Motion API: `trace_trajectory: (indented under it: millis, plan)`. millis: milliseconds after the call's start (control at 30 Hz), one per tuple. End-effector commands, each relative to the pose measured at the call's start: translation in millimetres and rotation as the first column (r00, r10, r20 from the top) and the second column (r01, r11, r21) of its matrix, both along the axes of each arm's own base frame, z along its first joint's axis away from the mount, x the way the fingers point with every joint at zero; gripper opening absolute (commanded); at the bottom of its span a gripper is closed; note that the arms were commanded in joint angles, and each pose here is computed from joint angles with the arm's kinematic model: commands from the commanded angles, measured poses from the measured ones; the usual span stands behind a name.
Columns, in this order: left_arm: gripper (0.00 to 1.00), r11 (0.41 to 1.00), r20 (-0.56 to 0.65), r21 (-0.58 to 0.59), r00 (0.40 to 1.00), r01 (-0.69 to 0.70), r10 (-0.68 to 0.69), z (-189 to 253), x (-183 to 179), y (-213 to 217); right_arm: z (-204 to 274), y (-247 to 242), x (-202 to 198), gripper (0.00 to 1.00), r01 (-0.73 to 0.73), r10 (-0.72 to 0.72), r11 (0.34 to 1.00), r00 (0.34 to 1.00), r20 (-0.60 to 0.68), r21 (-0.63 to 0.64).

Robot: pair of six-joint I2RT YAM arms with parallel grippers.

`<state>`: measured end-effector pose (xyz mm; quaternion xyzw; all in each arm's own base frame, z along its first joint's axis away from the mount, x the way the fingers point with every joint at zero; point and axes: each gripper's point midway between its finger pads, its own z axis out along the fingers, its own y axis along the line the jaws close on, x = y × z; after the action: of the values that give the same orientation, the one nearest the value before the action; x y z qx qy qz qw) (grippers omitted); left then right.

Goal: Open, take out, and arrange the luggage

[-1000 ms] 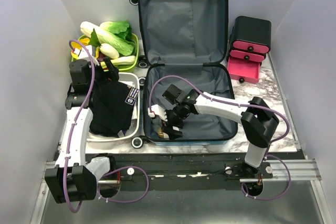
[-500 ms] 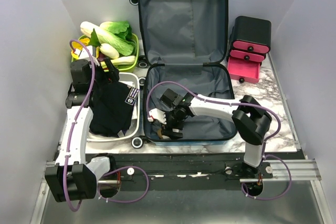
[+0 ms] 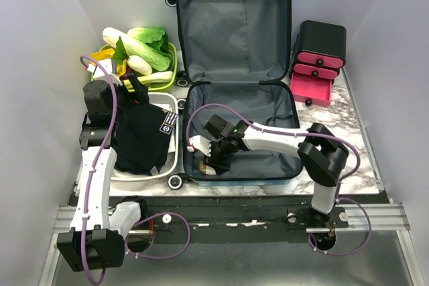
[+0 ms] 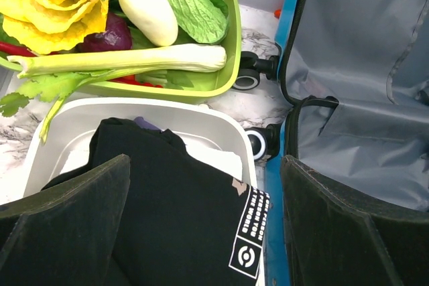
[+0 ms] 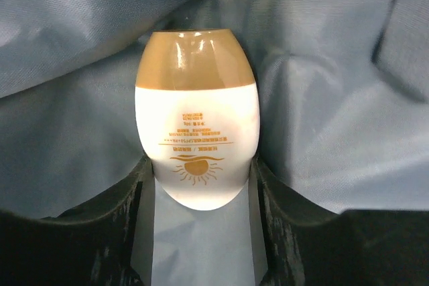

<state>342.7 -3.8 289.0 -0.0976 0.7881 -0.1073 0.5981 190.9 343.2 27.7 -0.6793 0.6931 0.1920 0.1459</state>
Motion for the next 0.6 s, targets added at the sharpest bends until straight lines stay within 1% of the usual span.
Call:
trace_trajectory:
  millis: [0,33,133,200,233,267,367,500,533,567]
  plan:
    - [0.99,1.000,0.052,-0.012,0.998,-0.026,0.026,20.8,-3.4,4.1,60.0,10.8,21.5,0.02,0.068,-0.090,0.987,0.984,0.152,0.142]
    - [0.99,1.000,0.054,-0.015,0.998,-0.025,0.026,21.6,-3.4,3.4,72.2,11.7,27.1,0.01,0.087,-0.119,0.981,0.976,0.181,0.173]
    - [0.99,0.999,0.061,-0.028,0.998,-0.020,0.021,24.5,-5.9,1.4,110.8,7.1,41.7,0.01,0.152,-0.221,0.951,0.944,0.246,0.270]
    - [0.99,0.999,0.073,-0.031,0.997,-0.022,0.024,28.9,-8.1,1.2,126.2,2.2,47.8,0.01,0.202,-0.287,0.925,0.926,0.246,0.322]
    - [0.99,0.999,0.079,-0.030,0.997,-0.023,0.025,31.1,-9.1,1.7,143.5,-0.7,55.4,0.01,0.218,-0.326,0.902,0.911,0.254,0.374]
    - [0.99,0.999,0.082,-0.032,0.996,-0.022,0.024,32.6,-10.3,0.9,150.9,-4.1,60.2,0.01,0.241,-0.358,0.886,0.899,0.253,0.397]
    - [0.99,0.999,0.091,-0.036,0.996,-0.021,0.024,38.5,-13.7,0.1,174.0,-18.8,81.0,0.01,0.320,-0.475,0.819,0.844,0.249,0.476]
    - [0.99,0.998,0.096,-0.052,0.995,-0.025,0.030,45.3,-19.8,-0.9,198.0,-52.8,117.7,0.01,0.442,-0.643,0.695,0.735,0.215,0.567]
    - [0.99,0.998,0.095,-0.057,0.995,-0.026,0.031,46.0,-21.3,-1.2,202.6,-73.3,135.9,0.01,0.481,-0.694,0.658,0.685,0.219,0.580]
    - [0.99,0.998,0.091,-0.059,0.995,-0.026,0.031,45.6,-23.2,-1.5,207.8,-86.2,142.9,0.01,0.492,-0.718,0.640,0.657,0.230,0.590]
